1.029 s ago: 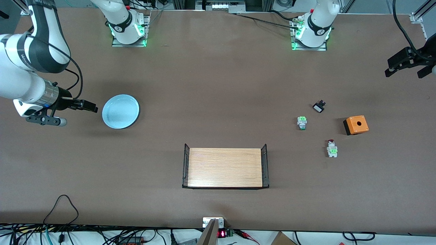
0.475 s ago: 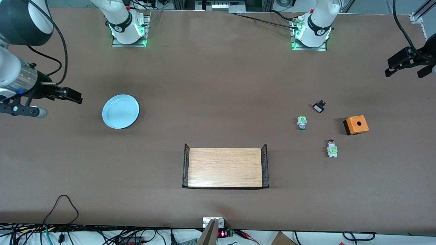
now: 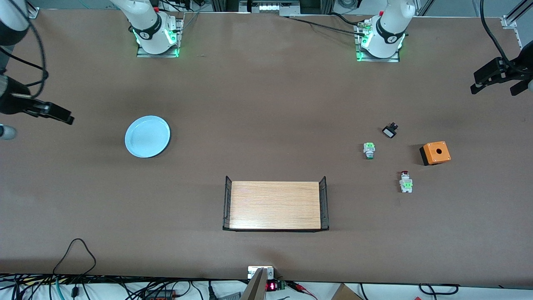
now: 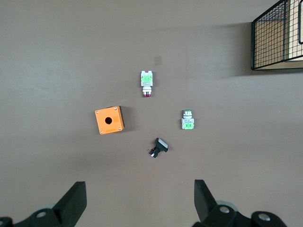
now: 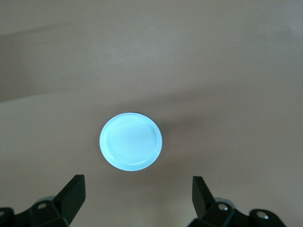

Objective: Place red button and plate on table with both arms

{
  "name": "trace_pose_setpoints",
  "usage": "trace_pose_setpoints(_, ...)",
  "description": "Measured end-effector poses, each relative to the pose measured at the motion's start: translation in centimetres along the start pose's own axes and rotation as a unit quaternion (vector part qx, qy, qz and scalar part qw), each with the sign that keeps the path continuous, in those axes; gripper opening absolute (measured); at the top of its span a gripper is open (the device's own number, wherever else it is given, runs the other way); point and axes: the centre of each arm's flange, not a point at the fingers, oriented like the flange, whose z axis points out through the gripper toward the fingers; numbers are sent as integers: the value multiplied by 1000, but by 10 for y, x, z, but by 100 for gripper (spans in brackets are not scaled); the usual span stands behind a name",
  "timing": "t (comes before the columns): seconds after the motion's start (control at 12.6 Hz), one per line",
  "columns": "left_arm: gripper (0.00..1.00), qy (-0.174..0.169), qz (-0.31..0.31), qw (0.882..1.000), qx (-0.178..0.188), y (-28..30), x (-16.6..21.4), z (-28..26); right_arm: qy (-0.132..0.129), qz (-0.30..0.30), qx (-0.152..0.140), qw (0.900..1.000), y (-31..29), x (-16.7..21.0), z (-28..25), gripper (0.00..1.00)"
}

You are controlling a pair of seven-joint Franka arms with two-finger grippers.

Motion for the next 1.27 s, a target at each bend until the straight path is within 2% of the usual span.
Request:
trace_pose_setpoints(0.4,100,0,0,1000,0,0,0,0,-13,-34,-1,999,13,1,13,100)
trace_pose_setpoints(0.63,100,0,0,1000,0,0,0,0,5,-52,2,999,15,-13,18,100)
trace_pose_setpoints(0.87,100,0,0,1000,0,0,0,0,1,-57,2,998,18,-31,14,100)
trace_pose_setpoints(1.27,100,0,0,1000,0,0,0,0,10,-68,3,998,13,-37,-1,100)
